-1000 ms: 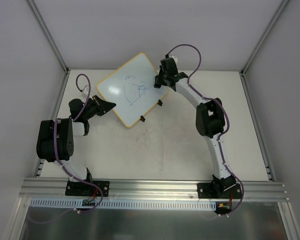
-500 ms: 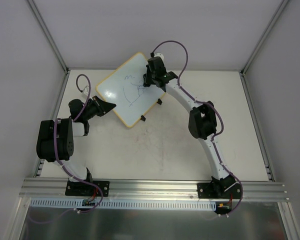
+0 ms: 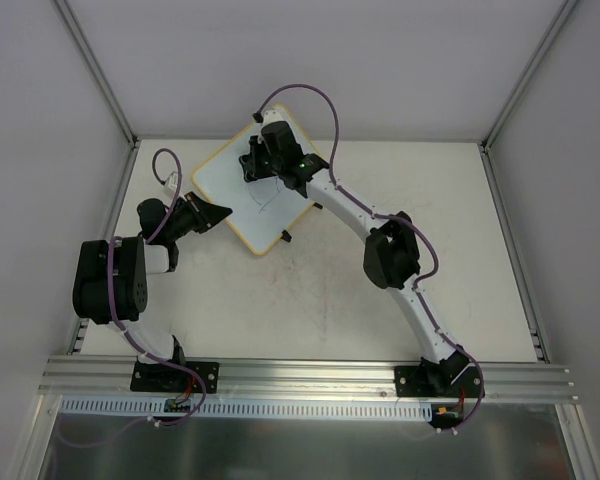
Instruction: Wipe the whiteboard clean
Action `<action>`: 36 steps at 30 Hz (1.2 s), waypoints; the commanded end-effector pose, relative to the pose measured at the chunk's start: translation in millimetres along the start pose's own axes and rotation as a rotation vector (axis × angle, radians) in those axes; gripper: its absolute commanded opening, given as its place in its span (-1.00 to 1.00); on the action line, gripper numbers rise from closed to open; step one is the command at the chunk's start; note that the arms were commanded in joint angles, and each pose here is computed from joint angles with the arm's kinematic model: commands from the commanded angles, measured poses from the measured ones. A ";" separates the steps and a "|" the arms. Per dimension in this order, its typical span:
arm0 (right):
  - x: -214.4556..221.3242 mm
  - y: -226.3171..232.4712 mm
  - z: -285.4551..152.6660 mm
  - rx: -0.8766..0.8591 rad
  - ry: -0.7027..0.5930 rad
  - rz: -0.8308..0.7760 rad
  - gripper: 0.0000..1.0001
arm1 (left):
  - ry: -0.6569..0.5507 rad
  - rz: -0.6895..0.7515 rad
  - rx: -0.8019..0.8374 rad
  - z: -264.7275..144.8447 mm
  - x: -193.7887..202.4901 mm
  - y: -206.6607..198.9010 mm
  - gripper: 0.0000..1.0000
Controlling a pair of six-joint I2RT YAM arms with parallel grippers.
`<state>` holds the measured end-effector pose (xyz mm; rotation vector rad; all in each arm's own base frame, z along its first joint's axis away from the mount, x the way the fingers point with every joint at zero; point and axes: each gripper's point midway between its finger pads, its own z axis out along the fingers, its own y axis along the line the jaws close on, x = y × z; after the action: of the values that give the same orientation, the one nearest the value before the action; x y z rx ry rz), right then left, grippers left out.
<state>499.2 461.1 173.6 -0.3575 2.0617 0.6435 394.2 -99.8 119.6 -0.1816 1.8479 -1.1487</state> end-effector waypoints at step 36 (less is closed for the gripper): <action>5.7 -125.9 5.9 0.189 0.085 0.168 -1.00 | 0.086 0.058 0.051 -3.7 18.9 -4.4 -1.00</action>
<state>556.2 380.1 150.9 -0.1362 2.1640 0.5993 391.8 -102.3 120.1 -0.1566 1.8504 -1.1609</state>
